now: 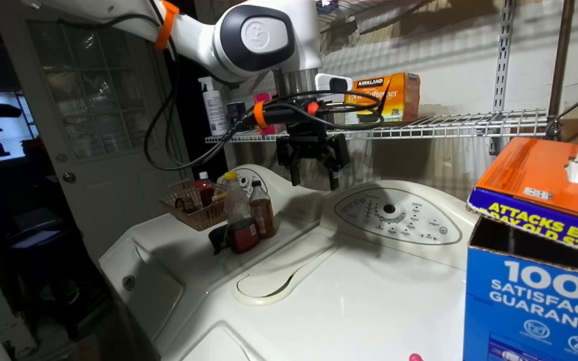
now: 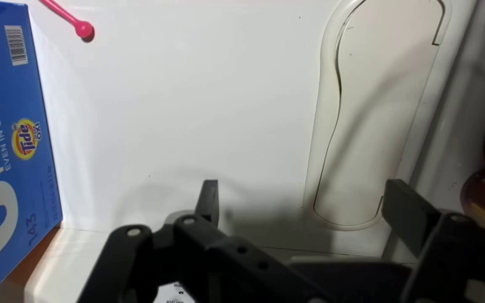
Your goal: Press a button on the washing machine on the right.
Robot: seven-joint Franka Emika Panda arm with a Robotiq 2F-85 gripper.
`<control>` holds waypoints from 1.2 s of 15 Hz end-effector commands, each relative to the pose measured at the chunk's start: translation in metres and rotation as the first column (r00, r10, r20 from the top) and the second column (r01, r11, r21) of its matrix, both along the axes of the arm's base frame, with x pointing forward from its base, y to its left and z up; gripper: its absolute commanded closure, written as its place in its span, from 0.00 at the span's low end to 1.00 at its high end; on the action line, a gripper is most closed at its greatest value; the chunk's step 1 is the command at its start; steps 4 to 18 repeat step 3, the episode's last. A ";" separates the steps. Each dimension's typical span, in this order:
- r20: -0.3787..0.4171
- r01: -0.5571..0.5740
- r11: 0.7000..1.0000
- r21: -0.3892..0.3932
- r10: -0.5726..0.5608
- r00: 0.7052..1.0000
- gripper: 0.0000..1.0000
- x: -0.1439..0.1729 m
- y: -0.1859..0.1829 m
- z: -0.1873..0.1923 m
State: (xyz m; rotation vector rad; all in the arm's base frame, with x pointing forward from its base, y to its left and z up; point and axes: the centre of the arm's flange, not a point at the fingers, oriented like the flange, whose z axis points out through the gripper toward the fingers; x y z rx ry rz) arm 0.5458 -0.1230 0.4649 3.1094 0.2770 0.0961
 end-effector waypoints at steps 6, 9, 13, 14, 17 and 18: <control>-0.011 -0.002 1.000 0.002 0.002 1.000 0.00 -0.003 0.001 -0.005; -0.011 -0.002 1.000 0.002 0.002 1.000 0.00 -0.003 0.001 -0.005; -0.011 -0.002 1.000 0.002 0.002 1.000 0.00 -0.003 0.001 -0.005; -0.011 -0.002 1.000 0.002 0.002 1.000 0.00 -0.003 0.001 -0.005; -0.011 -0.002 1.000 0.002 0.002 1.000 0.00 -0.003 0.001 -0.005; -0.011 -0.002 1.000 0.002 0.002 1.000 0.00 -0.003 0.001 -0.005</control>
